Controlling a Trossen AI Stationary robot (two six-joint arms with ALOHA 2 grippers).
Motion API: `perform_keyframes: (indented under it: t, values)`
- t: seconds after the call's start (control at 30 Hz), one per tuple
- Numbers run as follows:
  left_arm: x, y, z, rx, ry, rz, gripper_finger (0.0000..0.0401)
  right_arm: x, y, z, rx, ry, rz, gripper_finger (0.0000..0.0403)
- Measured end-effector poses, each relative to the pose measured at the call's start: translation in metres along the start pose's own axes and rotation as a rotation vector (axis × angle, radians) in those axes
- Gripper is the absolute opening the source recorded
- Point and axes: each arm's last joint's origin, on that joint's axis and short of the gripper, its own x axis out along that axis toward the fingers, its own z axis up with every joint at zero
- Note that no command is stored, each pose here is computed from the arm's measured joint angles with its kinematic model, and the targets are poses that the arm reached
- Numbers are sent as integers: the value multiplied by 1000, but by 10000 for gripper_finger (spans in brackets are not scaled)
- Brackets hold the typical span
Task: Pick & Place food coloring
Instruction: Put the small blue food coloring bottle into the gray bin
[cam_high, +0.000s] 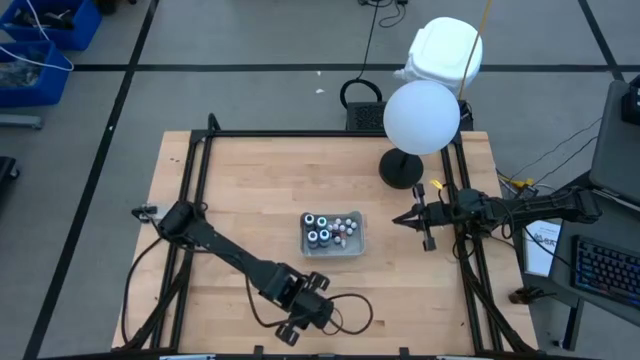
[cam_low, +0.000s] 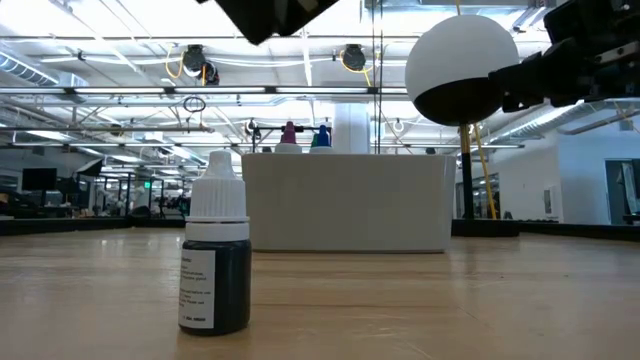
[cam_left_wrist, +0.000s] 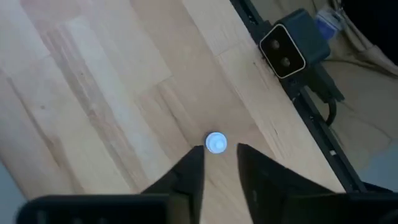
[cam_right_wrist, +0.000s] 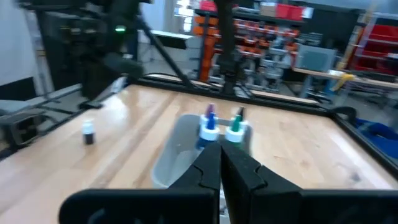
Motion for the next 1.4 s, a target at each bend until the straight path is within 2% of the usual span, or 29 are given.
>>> perform_keyframes:
  t: [0.13,0.23,0.43,0.83,1.07,1.4]
  values:
    - [5,-5,2,12,-17,19,146,0,-2,-1,2,20,-75,0]
    - [13,-5,2,-3,-19,31,175,0,-2,-2,3,24,-76,0]
    - [29,-2,3,-32,-20,-16,205,0,-2,-2,11,30,-73,0]
    - [37,-6,7,-63,-63,-45,198,2,-2,-6,56,62,-70,0]
    - [58,-14,1,-74,-17,-11,196,3,-1,-8,64,81,-63,0]
    - [62,-12,-8,-85,67,56,196,3,-1,-8,76,82,-62,0]
